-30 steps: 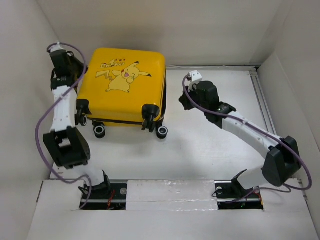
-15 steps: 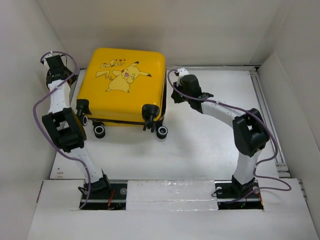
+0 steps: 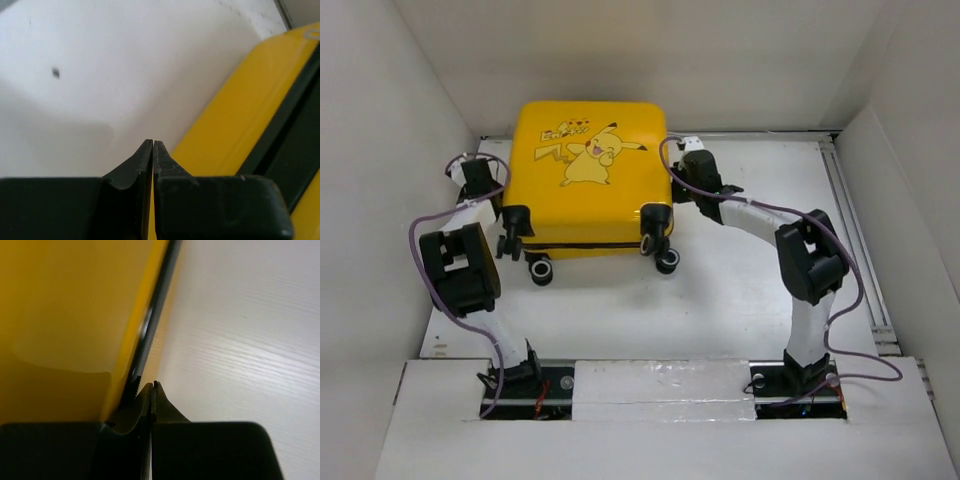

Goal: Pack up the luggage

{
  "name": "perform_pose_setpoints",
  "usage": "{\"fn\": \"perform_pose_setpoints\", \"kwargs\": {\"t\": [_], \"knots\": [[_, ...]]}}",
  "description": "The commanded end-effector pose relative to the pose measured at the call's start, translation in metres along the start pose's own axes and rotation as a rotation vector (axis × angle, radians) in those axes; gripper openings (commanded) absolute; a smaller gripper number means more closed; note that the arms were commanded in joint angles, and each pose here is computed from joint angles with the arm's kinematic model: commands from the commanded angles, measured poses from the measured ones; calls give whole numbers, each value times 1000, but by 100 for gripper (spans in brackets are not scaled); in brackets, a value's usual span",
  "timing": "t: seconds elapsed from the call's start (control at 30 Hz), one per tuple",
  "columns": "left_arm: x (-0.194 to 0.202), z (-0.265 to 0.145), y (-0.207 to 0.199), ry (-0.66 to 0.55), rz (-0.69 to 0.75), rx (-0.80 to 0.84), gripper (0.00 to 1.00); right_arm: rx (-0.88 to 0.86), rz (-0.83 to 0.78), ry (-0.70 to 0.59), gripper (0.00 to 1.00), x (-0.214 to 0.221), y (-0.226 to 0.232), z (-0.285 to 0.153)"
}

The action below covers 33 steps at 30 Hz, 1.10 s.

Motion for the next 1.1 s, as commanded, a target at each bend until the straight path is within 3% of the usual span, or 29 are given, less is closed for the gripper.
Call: {"fn": "perform_pose_setpoints", "kwargs": {"t": [0.0,0.1,0.17,0.23,0.33,0.47,0.53,0.6,0.63,0.67,0.7,0.8,0.87,0.9,0.97,1.0,1.03,1.07], "knots": [[85,-84,-103,168,101,424,0,-139,-19,-127,0,-26,30,-35],[140,-108,-95,243,90,519,0,-132,-12,-152,0,-25,9,-61],[177,-118,-78,299,99,496,0,-142,-18,-140,0,-24,-8,-72],[211,-153,-83,314,154,552,0,-147,-29,-140,0,-36,-25,-87],[239,-179,-79,338,198,561,0,-157,-35,-125,0,-46,-45,-89],[251,-224,-79,286,207,587,0,-214,-25,-94,0,-75,-64,-75],[229,-239,-77,170,169,586,3,-227,-38,-117,0,-100,-63,-76],[213,-249,-70,100,147,555,29,-213,-39,-126,0,-113,-61,-80],[195,-253,-70,1,107,525,41,-166,-32,-145,1,-123,-69,-83],[176,-266,-70,-70,56,549,53,-124,-33,-190,7,-143,-74,-92],[167,-271,-68,-118,26,546,75,-85,-6,-201,26,-150,-80,-95],[130,-296,-79,-269,-51,609,86,32,45,-269,52,-176,-101,-131],[114,-301,-85,-329,-29,620,86,94,75,-327,57,-186,-107,-155],[99,-301,-93,-363,-35,606,84,128,87,-313,57,-174,-114,-162],[84,-297,-106,-403,-20,622,75,170,107,-440,52,-181,-105,-208],[73,-282,-114,-422,-20,591,72,182,122,-390,42,-148,-102,-204],[62,-277,-123,-446,-43,614,70,182,124,-464,14,-147,-90,-240],[54,-267,-128,-455,-47,608,69,185,151,-499,3,-137,-84,-250]]}}
Point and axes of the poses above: each gripper's point midway between its finger pads, its own z axis out along the fingers, its own y axis along the line the jaws close on, x = y × z, the point moved 7 cm from there along -z, back along the fingers, and after that the axes turned 4 degrees about z, right-handed, at the moved point
